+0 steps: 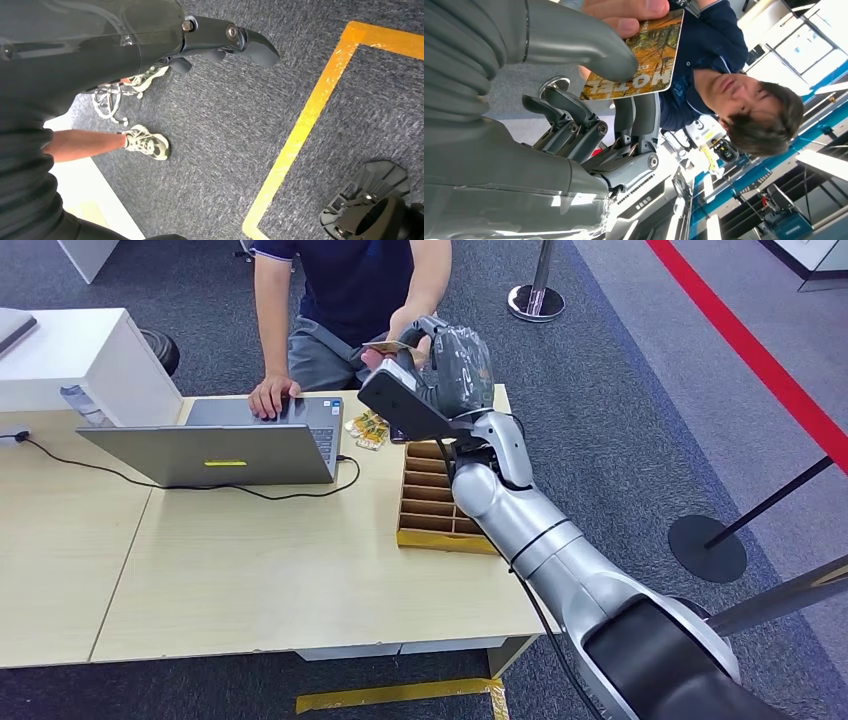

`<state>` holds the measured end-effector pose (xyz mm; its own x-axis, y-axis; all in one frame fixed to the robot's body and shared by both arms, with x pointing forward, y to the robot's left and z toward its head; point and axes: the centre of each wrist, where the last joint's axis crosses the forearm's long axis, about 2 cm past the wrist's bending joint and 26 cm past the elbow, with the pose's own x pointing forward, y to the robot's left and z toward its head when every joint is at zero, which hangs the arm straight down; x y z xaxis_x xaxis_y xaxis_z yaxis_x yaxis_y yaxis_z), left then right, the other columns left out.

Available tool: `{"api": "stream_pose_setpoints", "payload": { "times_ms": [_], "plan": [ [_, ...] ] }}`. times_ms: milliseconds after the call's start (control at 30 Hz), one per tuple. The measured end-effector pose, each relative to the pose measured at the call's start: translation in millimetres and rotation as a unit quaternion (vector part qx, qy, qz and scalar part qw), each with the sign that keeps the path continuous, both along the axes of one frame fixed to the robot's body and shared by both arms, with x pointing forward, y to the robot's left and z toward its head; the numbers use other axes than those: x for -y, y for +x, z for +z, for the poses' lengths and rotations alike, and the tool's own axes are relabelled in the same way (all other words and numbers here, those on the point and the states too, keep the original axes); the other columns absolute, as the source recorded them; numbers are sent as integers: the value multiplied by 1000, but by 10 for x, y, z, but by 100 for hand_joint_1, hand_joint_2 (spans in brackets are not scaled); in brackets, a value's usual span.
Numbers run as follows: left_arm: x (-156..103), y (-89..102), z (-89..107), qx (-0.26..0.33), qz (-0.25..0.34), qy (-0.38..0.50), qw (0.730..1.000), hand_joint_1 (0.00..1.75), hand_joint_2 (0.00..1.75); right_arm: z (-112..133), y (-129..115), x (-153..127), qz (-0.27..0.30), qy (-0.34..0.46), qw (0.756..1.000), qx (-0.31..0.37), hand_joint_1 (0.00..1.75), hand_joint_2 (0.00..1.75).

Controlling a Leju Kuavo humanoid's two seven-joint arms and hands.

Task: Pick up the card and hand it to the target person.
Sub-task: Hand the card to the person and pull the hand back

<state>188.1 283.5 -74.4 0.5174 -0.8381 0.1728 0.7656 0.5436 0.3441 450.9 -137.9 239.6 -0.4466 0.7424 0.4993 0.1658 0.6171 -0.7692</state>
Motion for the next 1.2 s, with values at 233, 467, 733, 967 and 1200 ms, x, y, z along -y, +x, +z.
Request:
{"api": "stream_pose_setpoints", "payload": {
  "times_ms": [233, 467, 733, 967, 1200],
  "plan": [
    [19, 11, 5, -4, -7, -4, 1000, 0, 175, -17, -48, -144, -31, -15, 998, -49, 89, 175],
    [1, -18, -8, -9, -1, -6, 1000, 0, 0, 16, -25, -55, -31, 15, 999, -34, 0, 175],
    [-44, 0, -1, -2, 9, -3, 1000, 0, 0, 37, 45, 224, 16, 134, 986, -95, 0, 175],
    [-94, -68, -28, -6, 21, -3, 1000, 0, 0, -311, 30, 764, 34, 188, 969, -156, 0, 175],
    [-153, -118, -48, 0, 38, -9, 999, 0, 0, -573, -67, 1280, 57, 258, 945, -191, 0, 175]
  ]
}}
